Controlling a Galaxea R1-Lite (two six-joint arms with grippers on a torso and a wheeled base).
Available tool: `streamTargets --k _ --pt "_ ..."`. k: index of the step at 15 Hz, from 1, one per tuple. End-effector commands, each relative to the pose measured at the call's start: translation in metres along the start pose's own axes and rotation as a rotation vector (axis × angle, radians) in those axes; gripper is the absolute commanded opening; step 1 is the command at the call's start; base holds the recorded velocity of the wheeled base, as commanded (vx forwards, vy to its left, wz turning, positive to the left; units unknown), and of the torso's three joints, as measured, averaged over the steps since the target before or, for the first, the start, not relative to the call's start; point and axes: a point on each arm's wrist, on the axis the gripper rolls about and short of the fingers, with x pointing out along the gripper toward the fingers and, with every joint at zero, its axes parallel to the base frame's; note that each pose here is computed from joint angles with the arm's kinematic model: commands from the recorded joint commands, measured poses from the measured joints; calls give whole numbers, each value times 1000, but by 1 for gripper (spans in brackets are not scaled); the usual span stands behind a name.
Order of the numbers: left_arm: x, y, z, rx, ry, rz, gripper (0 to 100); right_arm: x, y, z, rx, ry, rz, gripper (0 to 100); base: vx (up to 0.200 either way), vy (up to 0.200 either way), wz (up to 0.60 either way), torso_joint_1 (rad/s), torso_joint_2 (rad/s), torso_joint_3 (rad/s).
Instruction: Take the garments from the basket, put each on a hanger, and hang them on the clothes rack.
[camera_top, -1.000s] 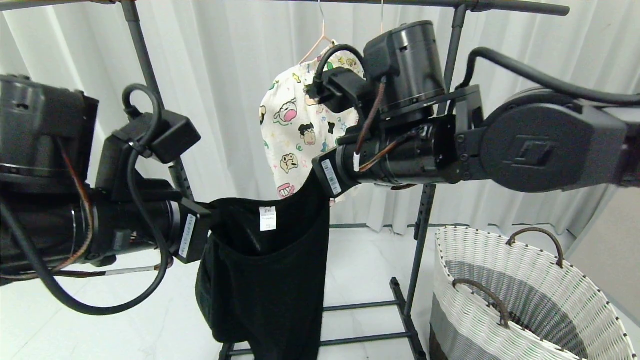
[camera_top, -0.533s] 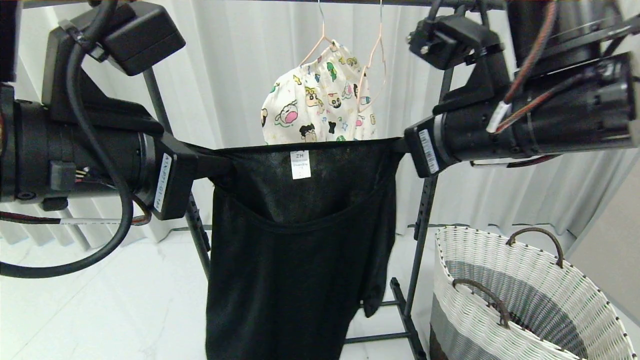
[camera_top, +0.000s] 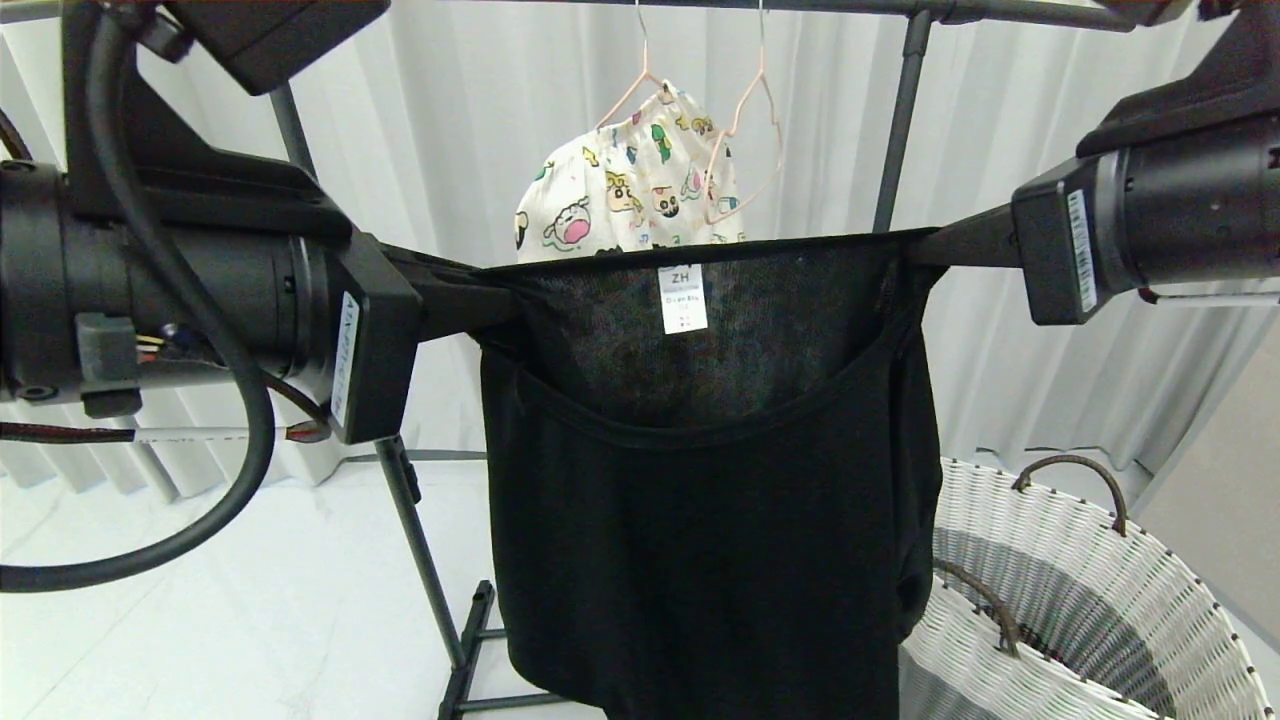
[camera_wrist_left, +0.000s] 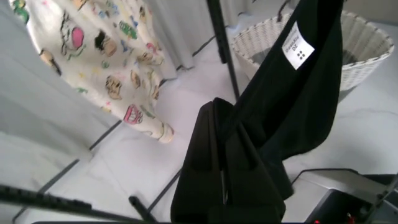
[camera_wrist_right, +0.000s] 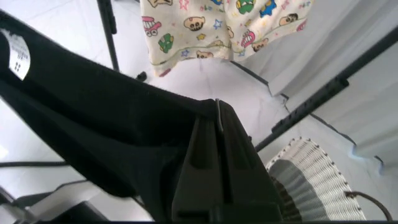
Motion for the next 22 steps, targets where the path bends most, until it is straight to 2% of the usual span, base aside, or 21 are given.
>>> streamTargets --k 1,4,6,9,11,13,18,19,21,22 --pt "-2 -3 -1 5 0 -10 0 -17 -3 1 3 -21 2 0 0 0 0 0 0 0" --pt "2 -11 0 18 -5 -46 0 -35 -5 -4 -5 10 18 0 0 0 0 0 0 0" --pt "13 -10 6 27 -51 -35 0 -51 -2 -10 -11 32 65 0 0 0 0 0 0 0" --pt "40 -7 19 32 -159 -91 0 -76 5 -17 15 45 249 0 0 0 0 0 0 0" --pt "56 -5 29 39 -221 -127 0 -80 19 -23 -5 70 340 0 0 0 0 0 0 0" --pt "68 -2 38 41 -240 -124 0 -81 30 -28 -9 96 393 0 0 0 0 0 0 0" --pt "67 2 39 33 -240 -98 0 -83 29 -34 -13 108 386 0 0 0 0 0 0 0" --pt "58 2 37 29 -237 -86 0 -81 26 -37 -6 110 334 0 0 0 0 0 0 0" --pt "42 -1 30 -35 -228 -94 0 -77 18 -32 27 61 259 0 0 0 0 0 0 0" --pt "31 -5 25 -88 -212 -112 0 -70 15 -26 51 22 234 0 0 0 0 0 0 0"
